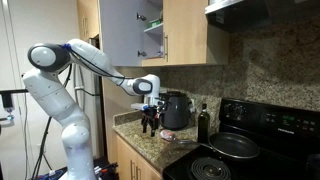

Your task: Close the left door on the first cabinet from the left

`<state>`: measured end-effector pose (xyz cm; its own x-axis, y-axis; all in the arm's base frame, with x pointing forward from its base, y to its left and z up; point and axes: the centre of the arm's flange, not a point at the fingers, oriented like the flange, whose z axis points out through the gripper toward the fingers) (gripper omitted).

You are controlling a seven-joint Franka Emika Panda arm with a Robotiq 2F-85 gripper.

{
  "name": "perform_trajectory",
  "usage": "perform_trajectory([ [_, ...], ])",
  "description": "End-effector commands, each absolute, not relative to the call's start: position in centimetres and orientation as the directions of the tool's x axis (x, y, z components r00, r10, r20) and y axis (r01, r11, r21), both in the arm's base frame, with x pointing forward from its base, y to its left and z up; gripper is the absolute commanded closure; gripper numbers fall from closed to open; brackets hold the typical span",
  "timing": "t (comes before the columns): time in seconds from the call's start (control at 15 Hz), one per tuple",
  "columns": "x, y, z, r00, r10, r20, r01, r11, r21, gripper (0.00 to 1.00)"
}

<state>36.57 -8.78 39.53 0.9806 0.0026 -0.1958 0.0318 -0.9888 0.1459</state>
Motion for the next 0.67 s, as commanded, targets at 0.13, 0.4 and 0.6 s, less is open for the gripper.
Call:
perform_trajectory([
  [0.13, 36.6, -8.8, 39.5, 0.981, 0.003, -0.196, 0.032, -0.989, 0.146, 0.0],
  [0.4, 40.0, 2.7, 40.3, 0.953, 0.263, -0.151, 0.279, -0.955, 0.098, 0.0],
  [0.6, 39.5, 11.1, 45.8, 0.903, 0.425, -0.059, 0.429, -0.898, 0.102, 0.0],
])
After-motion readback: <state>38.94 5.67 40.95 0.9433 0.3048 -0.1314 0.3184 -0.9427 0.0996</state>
